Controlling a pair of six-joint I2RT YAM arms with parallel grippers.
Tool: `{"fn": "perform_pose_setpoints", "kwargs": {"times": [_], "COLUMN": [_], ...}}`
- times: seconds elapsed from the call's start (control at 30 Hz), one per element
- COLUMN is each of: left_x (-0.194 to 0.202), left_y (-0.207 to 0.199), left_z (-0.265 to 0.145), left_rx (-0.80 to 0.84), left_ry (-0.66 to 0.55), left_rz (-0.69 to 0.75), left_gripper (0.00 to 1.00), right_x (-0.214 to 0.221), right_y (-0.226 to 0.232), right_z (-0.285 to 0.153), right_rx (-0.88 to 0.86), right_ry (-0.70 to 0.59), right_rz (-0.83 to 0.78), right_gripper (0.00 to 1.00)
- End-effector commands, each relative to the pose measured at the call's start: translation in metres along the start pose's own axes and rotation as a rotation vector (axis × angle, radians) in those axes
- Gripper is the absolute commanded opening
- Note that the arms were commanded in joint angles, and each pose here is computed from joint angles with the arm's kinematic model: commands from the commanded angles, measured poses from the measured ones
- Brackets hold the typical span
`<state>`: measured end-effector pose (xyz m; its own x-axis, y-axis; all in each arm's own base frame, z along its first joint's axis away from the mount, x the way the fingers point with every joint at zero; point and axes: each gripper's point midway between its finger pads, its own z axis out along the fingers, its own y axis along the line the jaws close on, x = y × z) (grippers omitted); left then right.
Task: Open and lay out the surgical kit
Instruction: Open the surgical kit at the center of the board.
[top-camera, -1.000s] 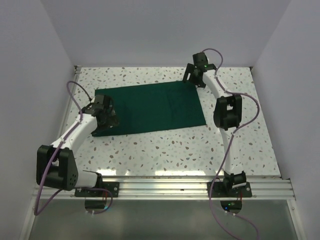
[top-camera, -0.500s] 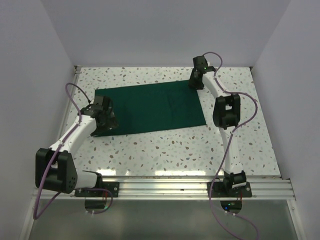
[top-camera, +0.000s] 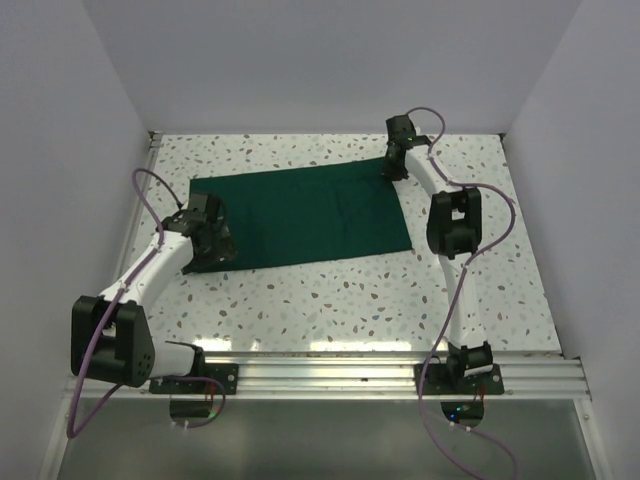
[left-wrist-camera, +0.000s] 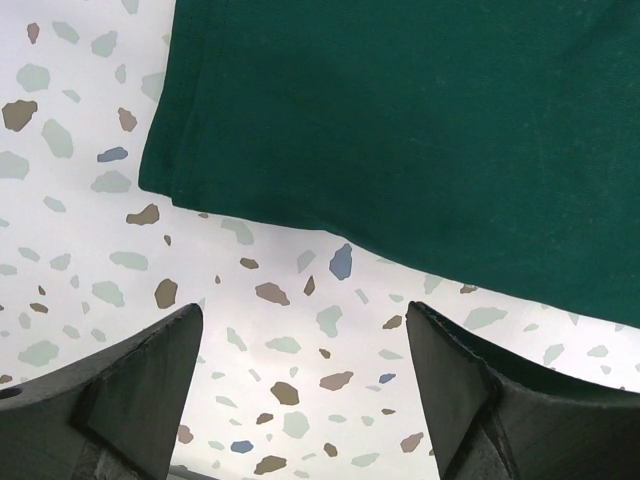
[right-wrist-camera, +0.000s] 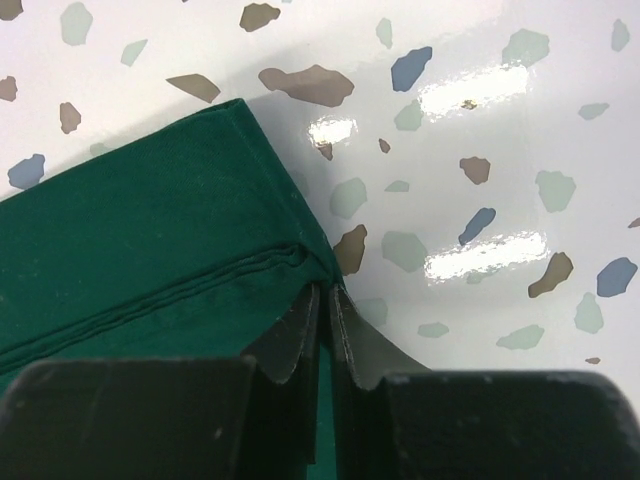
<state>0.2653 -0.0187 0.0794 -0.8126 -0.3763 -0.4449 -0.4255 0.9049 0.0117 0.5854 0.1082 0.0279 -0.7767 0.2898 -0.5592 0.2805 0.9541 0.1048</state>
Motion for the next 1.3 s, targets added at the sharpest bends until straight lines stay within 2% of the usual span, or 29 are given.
{"fn": "perform_pose_setpoints", "kwargs": {"times": [0.0, 0.03, 0.37, 0.53, 0.7, 1.03, 1.1, 1.13, 1.23, 1.27], "left_x": [-0.004, -0.003, -0.005, -0.008, -0.008, -0.007, -0.007, -0.007, -0.007, -0.007], "left_y": [-0.002, -0.001, 0.001, 0.000, -0.001, 0.001, 0.002, 0.002, 0.003, 0.003], "left_z": [-0.005, -0.005, -0.010, -0.012, -0.013, -0.016, -0.017, -0.017, -0.018, -0.019], "left_rx": [0.022, 0.022, 0.022, 0.030, 0.037, 0.042, 0.041, 0.041, 0.038, 0.037], "left_ry": [-0.023, -0.023, -0.036, -0.046, -0.047, -0.054, -0.056, -0.058, -0.060, -0.061], "left_rz": [-0.027, -0.026, -0.014, -0.006, -0.004, -0.005, -0.005, -0.006, -0.007, -0.006], "left_gripper": [0.86, 0.86, 0.86, 0.86, 0.86, 0.86, 0.86, 0.86, 0.86, 0.86], "right_x": [-0.006, -0.004, -0.016, -0.023, -0.026, -0.016, -0.015, -0.014, -0.013, -0.013], "right_y": [-0.003, -0.003, 0.001, 0.002, 0.004, 0.005, 0.006, 0.007, 0.008, 0.009], "right_z": [-0.017, -0.015, -0.035, -0.049, -0.059, -0.059, -0.059, -0.058, -0.059, -0.059], "right_rx": [-0.001, -0.001, -0.010, -0.023, -0.034, -0.031, -0.032, -0.034, -0.034, -0.036], "right_ry": [-0.010, -0.005, -0.022, -0.029, -0.034, -0.010, -0.004, -0.002, -0.002, -0.003], "right_rz": [0.001, 0.000, 0.019, 0.020, 0.025, 0.010, 0.007, 0.007, 0.006, 0.006], "right_gripper": [0.07, 0.00, 0.00, 0.10, 0.15, 0.17, 0.23, 0.30, 0.43, 0.44]}}
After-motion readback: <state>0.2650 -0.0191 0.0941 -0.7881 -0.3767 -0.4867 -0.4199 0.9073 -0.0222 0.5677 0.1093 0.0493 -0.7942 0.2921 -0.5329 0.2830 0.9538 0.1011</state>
